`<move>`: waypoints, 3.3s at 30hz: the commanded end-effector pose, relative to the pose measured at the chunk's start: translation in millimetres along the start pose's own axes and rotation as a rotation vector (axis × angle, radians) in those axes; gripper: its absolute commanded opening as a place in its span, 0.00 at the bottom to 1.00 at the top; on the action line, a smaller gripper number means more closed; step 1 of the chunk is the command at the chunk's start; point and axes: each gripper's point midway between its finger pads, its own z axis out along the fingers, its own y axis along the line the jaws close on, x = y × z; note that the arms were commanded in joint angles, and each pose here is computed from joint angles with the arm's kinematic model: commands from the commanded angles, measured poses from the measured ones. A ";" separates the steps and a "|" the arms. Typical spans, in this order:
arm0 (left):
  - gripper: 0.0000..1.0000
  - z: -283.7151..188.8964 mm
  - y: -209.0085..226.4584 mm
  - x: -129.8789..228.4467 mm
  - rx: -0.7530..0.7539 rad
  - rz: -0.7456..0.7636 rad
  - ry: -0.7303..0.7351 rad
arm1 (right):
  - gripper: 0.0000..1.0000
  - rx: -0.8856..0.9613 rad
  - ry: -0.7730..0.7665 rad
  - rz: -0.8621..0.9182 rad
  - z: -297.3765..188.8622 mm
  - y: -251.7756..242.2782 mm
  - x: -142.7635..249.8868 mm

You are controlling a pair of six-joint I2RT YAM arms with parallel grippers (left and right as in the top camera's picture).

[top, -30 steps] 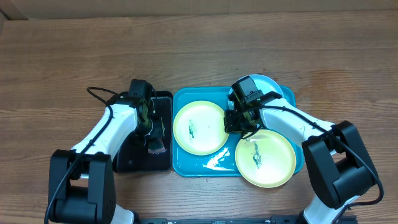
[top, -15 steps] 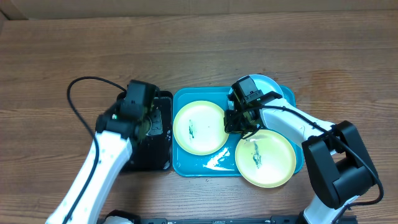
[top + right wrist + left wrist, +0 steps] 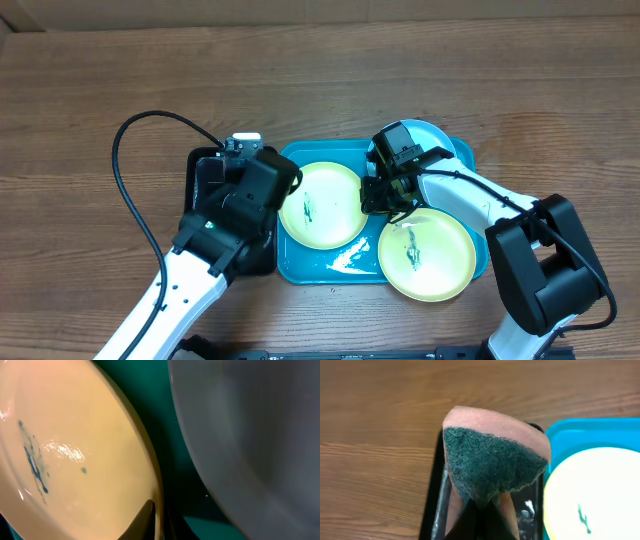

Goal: Clean dirty plates on tray and stack at the side
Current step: 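Lift the sponge with the left gripper and carry it to the upper-left yellow plate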

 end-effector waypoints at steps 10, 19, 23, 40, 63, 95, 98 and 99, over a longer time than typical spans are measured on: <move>0.04 -11.6 21.1 -21.7 -0.103 -0.059 -0.094 | 0.09 -0.012 0.005 -0.008 1.0 2.8 2.4; 0.04 -11.7 21.6 -21.9 -0.105 -0.060 -0.095 | 0.09 -0.014 0.000 -0.010 0.9 3.4 1.2; 0.04 -11.7 21.6 -21.9 -0.105 -0.060 -0.095 | 0.09 -0.013 0.001 -0.009 1.0 3.3 1.4; 0.04 -11.8 22.2 -22.2 -0.109 -0.060 -0.096 | 0.09 -0.014 0.000 -0.010 0.9 3.4 1.2; 0.04 74.2 -18.9 85.9 0.133 -0.189 0.569 | 0.08 -0.016 -0.003 -0.011 0.9 3.9 0.5; 0.04 105.0 -114.8 105.7 0.288 0.024 0.676 | 0.08 -0.021 -0.012 -0.014 0.8 5.1 -1.9; 0.04 114.1 -121.4 108.5 0.282 0.037 0.694 | 0.08 -0.021 -0.012 -0.014 0.8 5.1 -1.9; 0.04 115.1 -125.8 109.3 0.293 0.045 0.703 | 0.08 -0.021 -0.012 -0.014 0.8 5.1 -1.9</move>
